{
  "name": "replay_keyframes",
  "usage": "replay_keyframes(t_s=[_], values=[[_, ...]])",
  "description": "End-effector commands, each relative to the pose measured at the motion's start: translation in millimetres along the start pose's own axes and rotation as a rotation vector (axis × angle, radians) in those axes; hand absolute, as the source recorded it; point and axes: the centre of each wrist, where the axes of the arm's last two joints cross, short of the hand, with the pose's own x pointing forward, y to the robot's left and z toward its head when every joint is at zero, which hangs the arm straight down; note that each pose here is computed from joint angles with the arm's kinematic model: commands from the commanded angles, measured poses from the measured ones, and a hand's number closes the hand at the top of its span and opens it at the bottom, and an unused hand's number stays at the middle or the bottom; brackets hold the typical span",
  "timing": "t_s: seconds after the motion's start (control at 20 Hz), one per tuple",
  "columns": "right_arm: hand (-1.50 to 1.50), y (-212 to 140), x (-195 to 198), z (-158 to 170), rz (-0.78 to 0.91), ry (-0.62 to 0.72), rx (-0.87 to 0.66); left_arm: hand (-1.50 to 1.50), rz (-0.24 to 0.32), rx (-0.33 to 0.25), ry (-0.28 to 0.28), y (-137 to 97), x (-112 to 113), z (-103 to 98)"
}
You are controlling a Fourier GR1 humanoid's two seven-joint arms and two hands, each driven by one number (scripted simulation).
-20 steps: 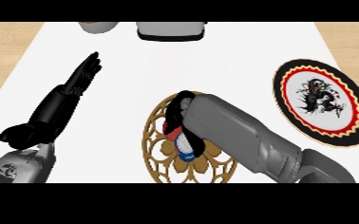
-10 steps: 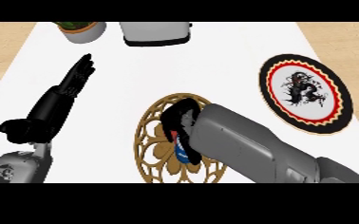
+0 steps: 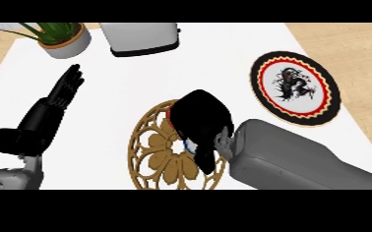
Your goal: Pick the can from the placemat and place it in the plate
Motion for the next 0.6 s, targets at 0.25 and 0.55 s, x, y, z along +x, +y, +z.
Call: replay_keyframes(t_s=[0.25, 0.55], values=[[1.5, 16.0, -23.6, 99.2, -0.066, 0.0, -0.393, 0.0, -0.005, 0.038, -0.015, 15.9, 0.2, 14.6], [1.5, 28.3, -47.4, 162.3, -0.059, 0.11, -0.586, 0.0, -0.001, 0.029, -0.053, 13.2, 3.2, 16.2]])
